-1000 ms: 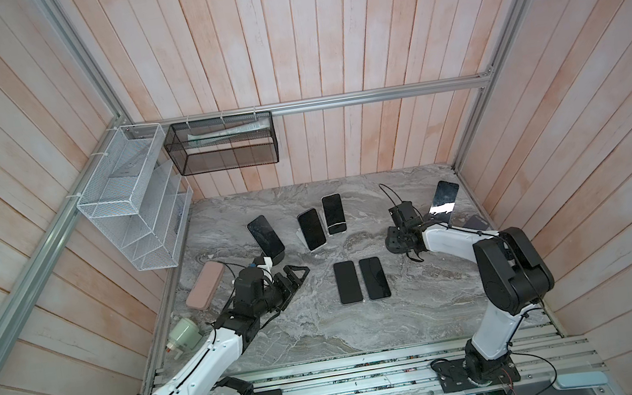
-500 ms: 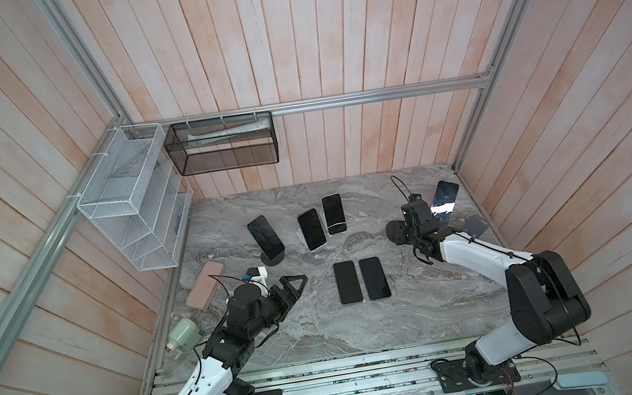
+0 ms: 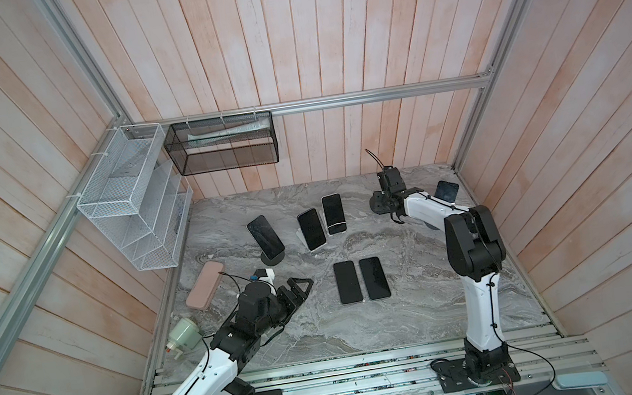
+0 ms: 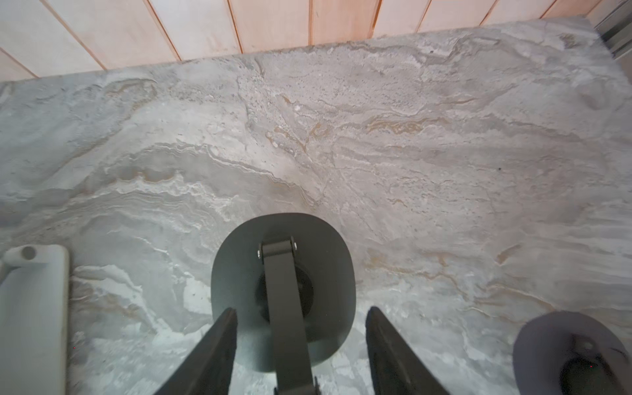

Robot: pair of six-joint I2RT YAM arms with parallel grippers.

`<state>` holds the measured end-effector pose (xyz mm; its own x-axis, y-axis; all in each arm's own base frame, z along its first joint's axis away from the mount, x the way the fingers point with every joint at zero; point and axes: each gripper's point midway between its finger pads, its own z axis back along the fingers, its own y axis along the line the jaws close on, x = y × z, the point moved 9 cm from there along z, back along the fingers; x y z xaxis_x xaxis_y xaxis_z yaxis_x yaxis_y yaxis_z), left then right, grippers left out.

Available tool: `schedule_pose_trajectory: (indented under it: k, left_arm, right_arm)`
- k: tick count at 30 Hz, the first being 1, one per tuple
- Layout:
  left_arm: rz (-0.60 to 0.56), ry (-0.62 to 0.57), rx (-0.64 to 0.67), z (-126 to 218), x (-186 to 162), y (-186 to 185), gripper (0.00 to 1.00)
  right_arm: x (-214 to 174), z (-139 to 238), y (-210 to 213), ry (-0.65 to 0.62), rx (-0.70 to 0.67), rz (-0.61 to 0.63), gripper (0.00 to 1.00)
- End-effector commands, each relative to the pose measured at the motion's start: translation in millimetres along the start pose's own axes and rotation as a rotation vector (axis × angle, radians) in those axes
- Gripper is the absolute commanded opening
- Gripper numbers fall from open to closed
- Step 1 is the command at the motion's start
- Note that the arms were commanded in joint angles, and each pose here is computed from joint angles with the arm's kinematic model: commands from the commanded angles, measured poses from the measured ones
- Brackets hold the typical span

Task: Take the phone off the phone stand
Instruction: 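Swing the open right gripper to the phone on the stand near the far corner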

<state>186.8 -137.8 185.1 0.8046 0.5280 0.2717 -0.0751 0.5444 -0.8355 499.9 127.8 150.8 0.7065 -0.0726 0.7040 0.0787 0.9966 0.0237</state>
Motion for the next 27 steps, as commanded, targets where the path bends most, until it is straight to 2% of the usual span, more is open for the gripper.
schedule_pose_trajectory:
  k: [1,4,10,16,21,24,27]
  left_arm:
    - [-0.076,-0.010,-0.069,-6.7,7.3,-17.3,0.96]
    - [-0.114,0.002,-0.084,-9.6,9.6,-23.9,0.96]
    - [-0.143,-0.022,-0.074,-7.1,14.1,-30.2,0.97]
    - [-0.158,0.005,-0.076,-12.4,18.4,-40.5,0.97]
    - [-0.185,-0.002,0.027,2.3,22.8,-46.9,0.97]
    - [-0.137,-0.040,0.062,12.4,15.1,-27.9,0.97]
    - [-0.021,-0.080,0.017,12.1,1.3,3.8,0.97]
  right_arm:
    - [-5.2,-11.3,2.9,0.042,-0.031,0.042,0.60]
    - [-8.9,-19.8,5.7,0.071,-0.035,0.054,0.64]
    - [-8.6,-6.2,2.9,0.072,-0.035,0.058,0.81]
    - [10.2,62.7,-9.7,-0.031,-0.017,0.011,0.86]
    - [7.3,138.5,-26.8,-0.134,0.042,-0.062,0.86]
    - [-12.9,174.4,-38.8,-0.225,0.132,-0.147,0.86]
    - [-27.4,206.7,-53.2,-0.306,0.154,-0.196,0.85]
